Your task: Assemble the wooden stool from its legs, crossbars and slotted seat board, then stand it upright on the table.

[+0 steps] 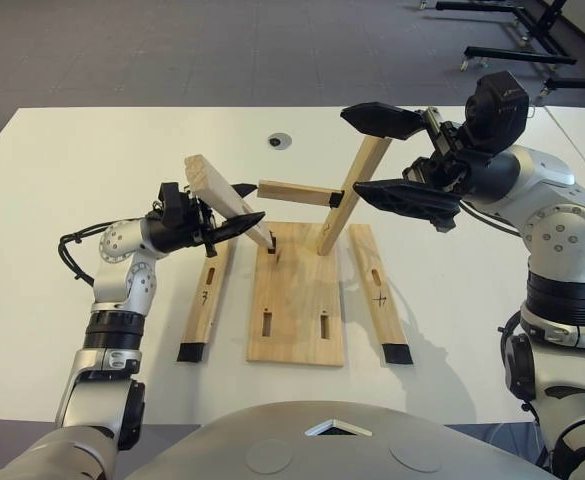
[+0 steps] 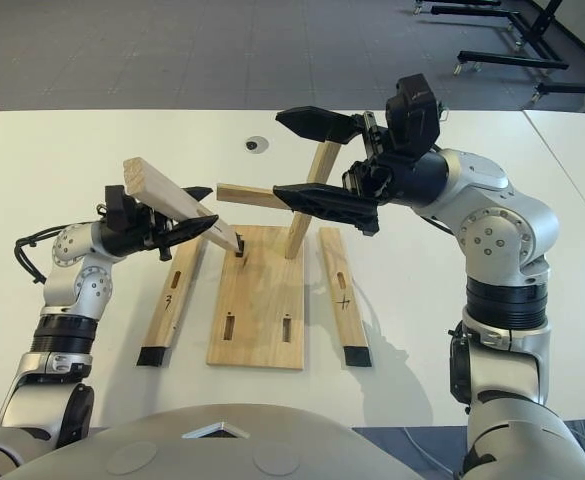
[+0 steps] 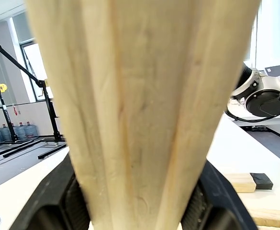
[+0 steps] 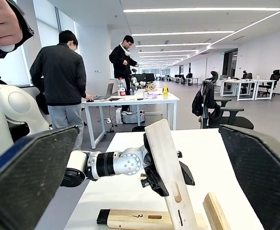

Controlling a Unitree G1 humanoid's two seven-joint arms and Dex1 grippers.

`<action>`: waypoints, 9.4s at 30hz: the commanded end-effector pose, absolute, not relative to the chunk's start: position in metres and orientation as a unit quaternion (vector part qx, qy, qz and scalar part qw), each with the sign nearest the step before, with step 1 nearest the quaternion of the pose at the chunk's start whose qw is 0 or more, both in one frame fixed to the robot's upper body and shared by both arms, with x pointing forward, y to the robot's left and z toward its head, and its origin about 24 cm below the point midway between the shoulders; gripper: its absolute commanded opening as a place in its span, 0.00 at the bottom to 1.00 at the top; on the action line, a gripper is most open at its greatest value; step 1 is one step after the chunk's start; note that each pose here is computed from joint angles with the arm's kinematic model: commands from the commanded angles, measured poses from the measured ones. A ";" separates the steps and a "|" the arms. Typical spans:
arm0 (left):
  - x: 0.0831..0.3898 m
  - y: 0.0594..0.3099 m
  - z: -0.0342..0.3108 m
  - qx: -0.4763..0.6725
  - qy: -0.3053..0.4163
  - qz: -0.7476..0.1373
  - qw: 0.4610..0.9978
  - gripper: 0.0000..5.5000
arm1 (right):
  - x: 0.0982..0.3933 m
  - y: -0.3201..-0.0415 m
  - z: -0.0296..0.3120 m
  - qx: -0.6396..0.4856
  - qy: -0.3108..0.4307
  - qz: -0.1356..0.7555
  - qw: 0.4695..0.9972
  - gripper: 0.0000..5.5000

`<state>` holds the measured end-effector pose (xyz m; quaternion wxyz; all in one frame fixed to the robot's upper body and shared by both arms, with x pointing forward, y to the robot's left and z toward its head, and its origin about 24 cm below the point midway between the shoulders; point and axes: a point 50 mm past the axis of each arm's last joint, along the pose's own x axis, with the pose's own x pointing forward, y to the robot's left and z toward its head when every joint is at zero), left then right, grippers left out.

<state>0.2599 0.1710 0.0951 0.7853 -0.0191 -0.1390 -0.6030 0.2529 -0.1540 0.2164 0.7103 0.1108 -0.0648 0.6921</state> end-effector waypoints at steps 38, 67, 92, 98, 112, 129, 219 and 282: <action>0.246 0.174 0.077 -0.100 -0.015 -0.618 0.779 0.37 | 0.251 -0.147 0.217 0.100 -0.042 0.710 0.696 0.98; 0.252 0.172 0.068 -0.080 0.070 -0.634 0.766 0.37 | 0.276 -0.167 0.170 0.086 0.035 0.609 0.788 0.98; 0.258 0.169 0.069 -0.094 0.067 -0.624 0.772 0.37 | 0.269 -0.161 0.170 0.094 0.028 0.623 0.776 0.98; 0.259 0.167 0.066 -0.095 0.081 -0.624 0.771 0.37 | 0.268 -0.161 0.171 0.093 0.028 0.626 0.774 0.98; 0.259 0.157 0.066 -0.073 0.108 -0.644 0.754 0.37 | 0.267 -0.154 0.171 0.084 0.029 0.640 0.763 0.98; 0.266 0.173 0.056 -0.085 0.133 -0.607 0.779 0.37 | 0.269 -0.151 0.174 0.074 0.032 0.653 0.753 0.98; 0.243 0.168 0.052 0.011 0.197 -0.645 0.738 0.37 | 0.301 -0.279 0.163 -0.082 0.090 0.478 0.870 0.98; 0.237 0.159 0.045 0.114 0.197 -0.632 0.741 0.92 | 0.280 -0.170 0.151 -0.129 0.055 0.618 0.773 0.98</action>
